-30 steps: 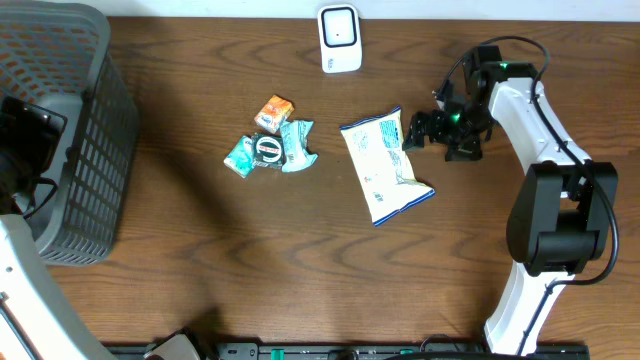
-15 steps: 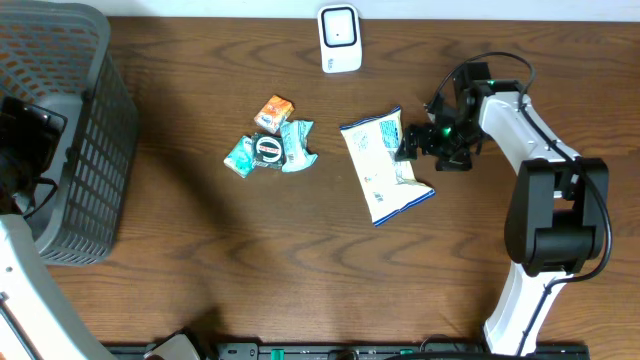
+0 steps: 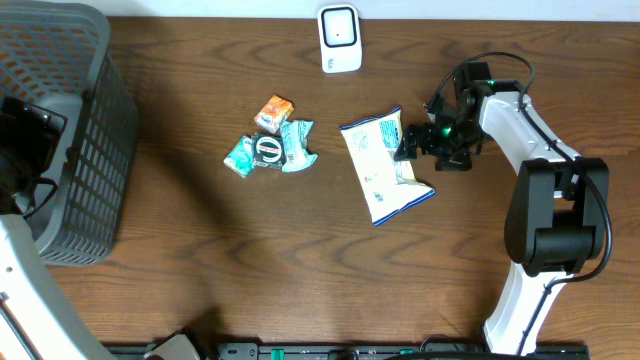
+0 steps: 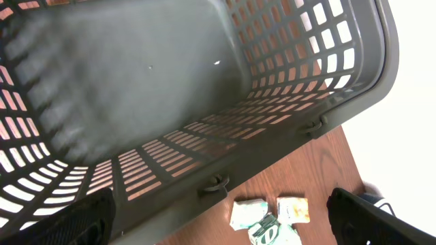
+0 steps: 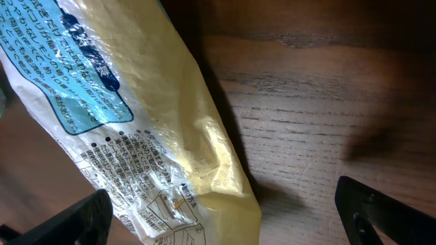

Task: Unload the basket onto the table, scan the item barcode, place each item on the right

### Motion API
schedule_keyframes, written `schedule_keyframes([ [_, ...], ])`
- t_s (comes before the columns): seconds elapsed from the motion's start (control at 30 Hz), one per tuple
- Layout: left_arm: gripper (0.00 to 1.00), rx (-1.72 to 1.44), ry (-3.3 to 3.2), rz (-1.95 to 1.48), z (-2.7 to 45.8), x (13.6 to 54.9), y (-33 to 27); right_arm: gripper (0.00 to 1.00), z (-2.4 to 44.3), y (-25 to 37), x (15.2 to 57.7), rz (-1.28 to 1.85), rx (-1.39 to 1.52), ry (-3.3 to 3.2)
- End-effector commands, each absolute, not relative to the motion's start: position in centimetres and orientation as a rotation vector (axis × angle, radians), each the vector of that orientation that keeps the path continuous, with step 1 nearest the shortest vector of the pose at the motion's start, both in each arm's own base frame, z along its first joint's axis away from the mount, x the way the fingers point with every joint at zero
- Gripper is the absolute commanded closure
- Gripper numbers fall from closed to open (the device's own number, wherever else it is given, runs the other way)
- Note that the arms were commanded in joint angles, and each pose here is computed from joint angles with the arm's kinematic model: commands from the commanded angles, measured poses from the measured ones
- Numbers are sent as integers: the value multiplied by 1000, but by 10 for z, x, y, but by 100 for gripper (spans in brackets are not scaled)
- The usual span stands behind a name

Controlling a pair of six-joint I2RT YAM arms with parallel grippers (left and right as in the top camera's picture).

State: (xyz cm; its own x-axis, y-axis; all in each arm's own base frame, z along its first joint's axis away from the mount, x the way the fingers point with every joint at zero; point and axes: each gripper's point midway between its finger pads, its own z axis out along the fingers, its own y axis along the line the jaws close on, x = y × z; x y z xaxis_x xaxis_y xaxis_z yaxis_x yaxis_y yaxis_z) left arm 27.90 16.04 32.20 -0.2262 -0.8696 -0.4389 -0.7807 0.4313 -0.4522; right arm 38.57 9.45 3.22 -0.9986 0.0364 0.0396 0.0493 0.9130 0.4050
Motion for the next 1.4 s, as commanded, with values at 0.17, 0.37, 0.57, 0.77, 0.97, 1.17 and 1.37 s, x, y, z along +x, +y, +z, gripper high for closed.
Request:
schedule_keyframes([
  [0.17,2,-1386,2017,-173,329,277,161,1,30,98,384,-665,-43,-3032],
  [0.37,2,-1386,2018,-173,329,277,161,1,30,98,384,-664,-43,-3031],
  [0.57,2,-1386,2017,-173,329,277,161,1,35,108,388,-764,-34,-3026],
  [0.77,2,-1386,2018,-173,329,277,161,1,40,126,394,-866,15,-3026],
  [0.97,2,-1387,2019,-173,329,277,161,1,32,144,400,-791,86,-3084],
  [1.17,2,-1387,2019,-173,329,277,161,2,7,146,399,-652,64,-3091],
  [1.37,2,-1387,2019,-173,329,277,161,28,-13,152,386,-658,56,-3010],
])
